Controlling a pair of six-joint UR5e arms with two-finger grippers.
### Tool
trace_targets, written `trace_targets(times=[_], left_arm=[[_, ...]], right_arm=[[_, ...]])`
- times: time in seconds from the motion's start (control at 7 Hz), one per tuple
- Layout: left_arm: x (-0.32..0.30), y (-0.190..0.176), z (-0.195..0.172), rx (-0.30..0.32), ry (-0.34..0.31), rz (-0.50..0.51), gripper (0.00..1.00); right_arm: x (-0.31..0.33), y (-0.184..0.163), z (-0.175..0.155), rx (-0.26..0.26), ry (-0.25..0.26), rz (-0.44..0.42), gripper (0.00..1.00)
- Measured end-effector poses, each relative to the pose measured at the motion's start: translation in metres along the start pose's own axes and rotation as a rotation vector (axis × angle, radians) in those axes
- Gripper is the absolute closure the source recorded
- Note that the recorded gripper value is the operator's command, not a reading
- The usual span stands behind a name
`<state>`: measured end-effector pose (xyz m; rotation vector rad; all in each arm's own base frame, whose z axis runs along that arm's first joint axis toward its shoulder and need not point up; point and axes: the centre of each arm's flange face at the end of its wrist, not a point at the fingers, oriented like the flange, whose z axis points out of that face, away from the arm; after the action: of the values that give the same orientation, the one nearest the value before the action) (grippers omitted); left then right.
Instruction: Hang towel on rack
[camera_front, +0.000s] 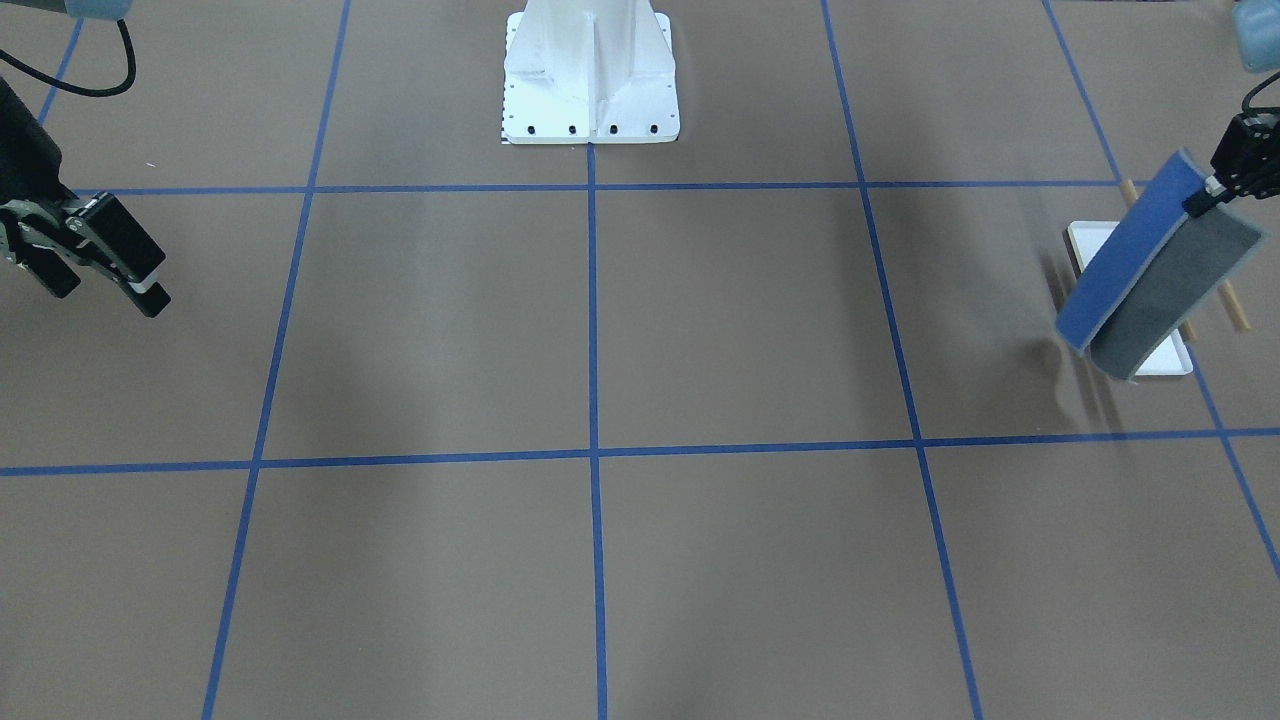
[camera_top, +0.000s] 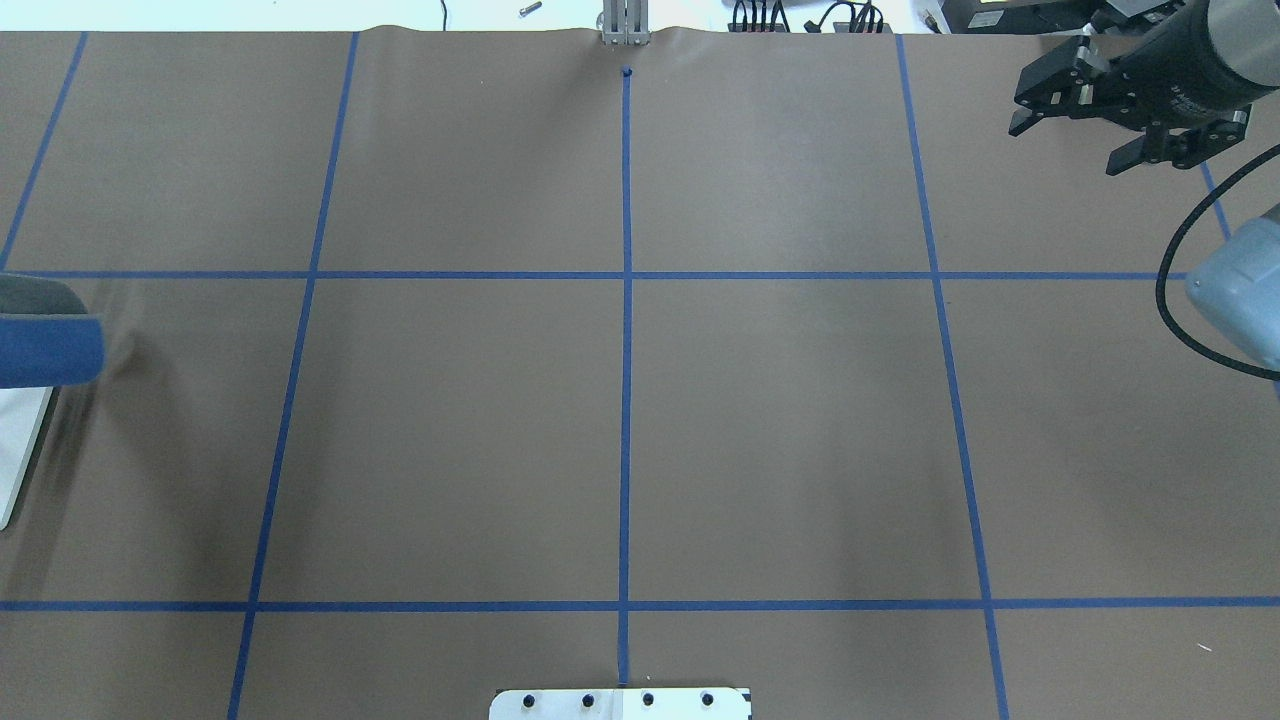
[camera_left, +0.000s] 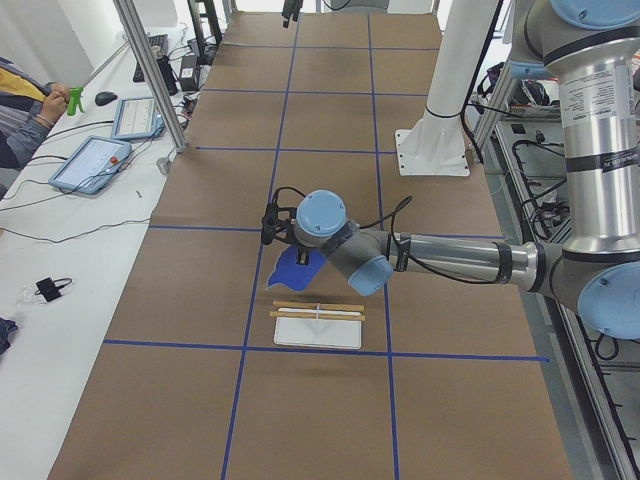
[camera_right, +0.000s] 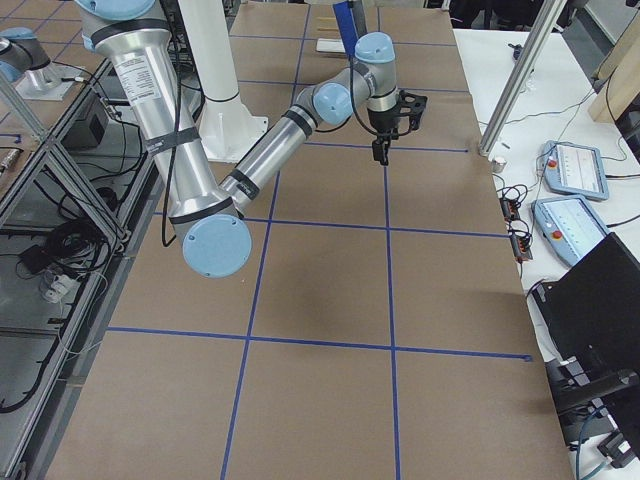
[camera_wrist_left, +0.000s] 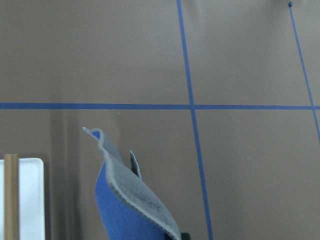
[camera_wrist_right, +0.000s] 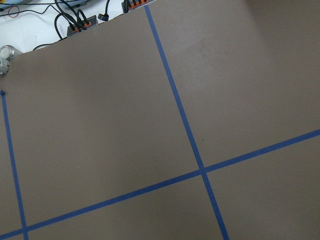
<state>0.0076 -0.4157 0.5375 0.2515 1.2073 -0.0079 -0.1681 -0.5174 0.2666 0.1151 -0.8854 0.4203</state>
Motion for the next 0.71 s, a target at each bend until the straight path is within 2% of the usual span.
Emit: trace_targets(times=[0.43, 0.71], left_arm=[[-0.052, 0.020, -0.006, -0.024, 0.019, -0.002, 1.00], [-0.068, 0.033, -0.005, -0.084, 0.116, -0.039, 1.00]], right_arm=[[-0.002, 0.001, -0.003, 0.002, -0.006, -0.004, 0.00], [-0.004, 0.001, -0.004, 0.003, -0.008, -0.004, 0.00]])
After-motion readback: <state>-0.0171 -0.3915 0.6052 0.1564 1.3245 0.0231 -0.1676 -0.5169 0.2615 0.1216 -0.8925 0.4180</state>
